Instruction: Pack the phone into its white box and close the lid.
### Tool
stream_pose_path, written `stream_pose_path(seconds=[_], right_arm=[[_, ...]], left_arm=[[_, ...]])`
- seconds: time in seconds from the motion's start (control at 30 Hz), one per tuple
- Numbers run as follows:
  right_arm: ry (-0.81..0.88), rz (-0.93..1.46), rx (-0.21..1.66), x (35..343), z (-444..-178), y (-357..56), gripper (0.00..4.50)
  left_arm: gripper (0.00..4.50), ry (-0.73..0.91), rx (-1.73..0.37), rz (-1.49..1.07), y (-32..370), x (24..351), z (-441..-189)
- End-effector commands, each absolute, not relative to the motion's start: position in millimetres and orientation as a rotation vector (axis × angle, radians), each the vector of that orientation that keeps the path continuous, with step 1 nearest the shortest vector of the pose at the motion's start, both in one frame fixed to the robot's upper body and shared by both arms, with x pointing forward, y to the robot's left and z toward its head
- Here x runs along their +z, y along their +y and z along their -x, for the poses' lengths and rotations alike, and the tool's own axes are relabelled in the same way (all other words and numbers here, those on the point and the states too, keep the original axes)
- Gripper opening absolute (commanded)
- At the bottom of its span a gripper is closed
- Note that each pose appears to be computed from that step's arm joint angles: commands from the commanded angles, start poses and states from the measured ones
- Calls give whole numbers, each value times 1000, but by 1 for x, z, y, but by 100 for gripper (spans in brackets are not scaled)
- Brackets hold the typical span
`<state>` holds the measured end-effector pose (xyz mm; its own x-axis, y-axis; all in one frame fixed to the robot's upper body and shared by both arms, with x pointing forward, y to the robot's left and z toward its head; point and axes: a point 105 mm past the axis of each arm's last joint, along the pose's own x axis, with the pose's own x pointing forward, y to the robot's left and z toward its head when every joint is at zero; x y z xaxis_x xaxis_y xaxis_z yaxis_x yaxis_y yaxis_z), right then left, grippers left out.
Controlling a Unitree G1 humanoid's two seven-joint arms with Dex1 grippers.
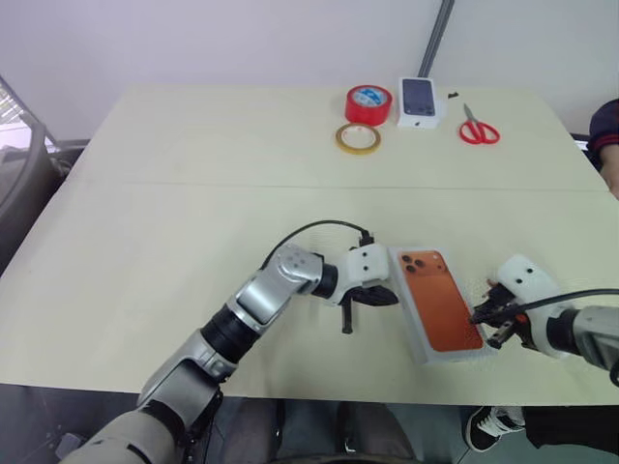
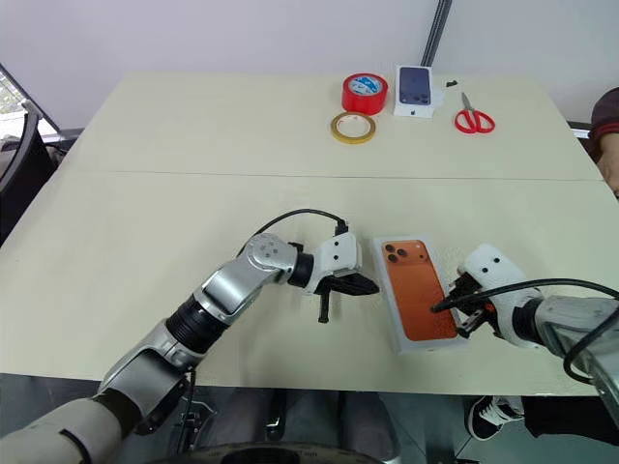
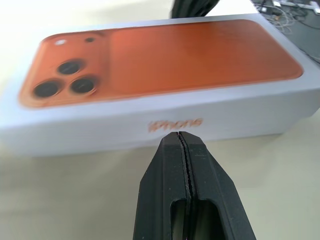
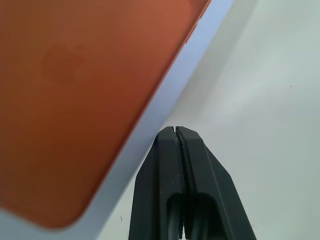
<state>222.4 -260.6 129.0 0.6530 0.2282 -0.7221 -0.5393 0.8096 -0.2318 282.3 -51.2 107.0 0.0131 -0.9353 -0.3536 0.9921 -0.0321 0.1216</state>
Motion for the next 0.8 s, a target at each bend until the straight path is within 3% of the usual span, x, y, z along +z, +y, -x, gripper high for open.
stream_pose_path(seconds=[0.03,0.17,0.3,0.53,0.8], right_arm=[[660,493,468,154,-219,-267,5],[642,464,594,157,-202,-252,5],[693,432,692,139,-183,-234,5],[781,426,636,106,-178,-235,5],[757,445,603,106,-182,-237,5]], left_arm=[[0,95,-1527,-297,-51,140,-294],[0,76,-1502,-258,-55,151,-301],[0,78,-1493,-314,-69,143,-303],[0,149,-1501,-404,-83,118,-301],[0,174,-1482,-422,-77,107,-303]])
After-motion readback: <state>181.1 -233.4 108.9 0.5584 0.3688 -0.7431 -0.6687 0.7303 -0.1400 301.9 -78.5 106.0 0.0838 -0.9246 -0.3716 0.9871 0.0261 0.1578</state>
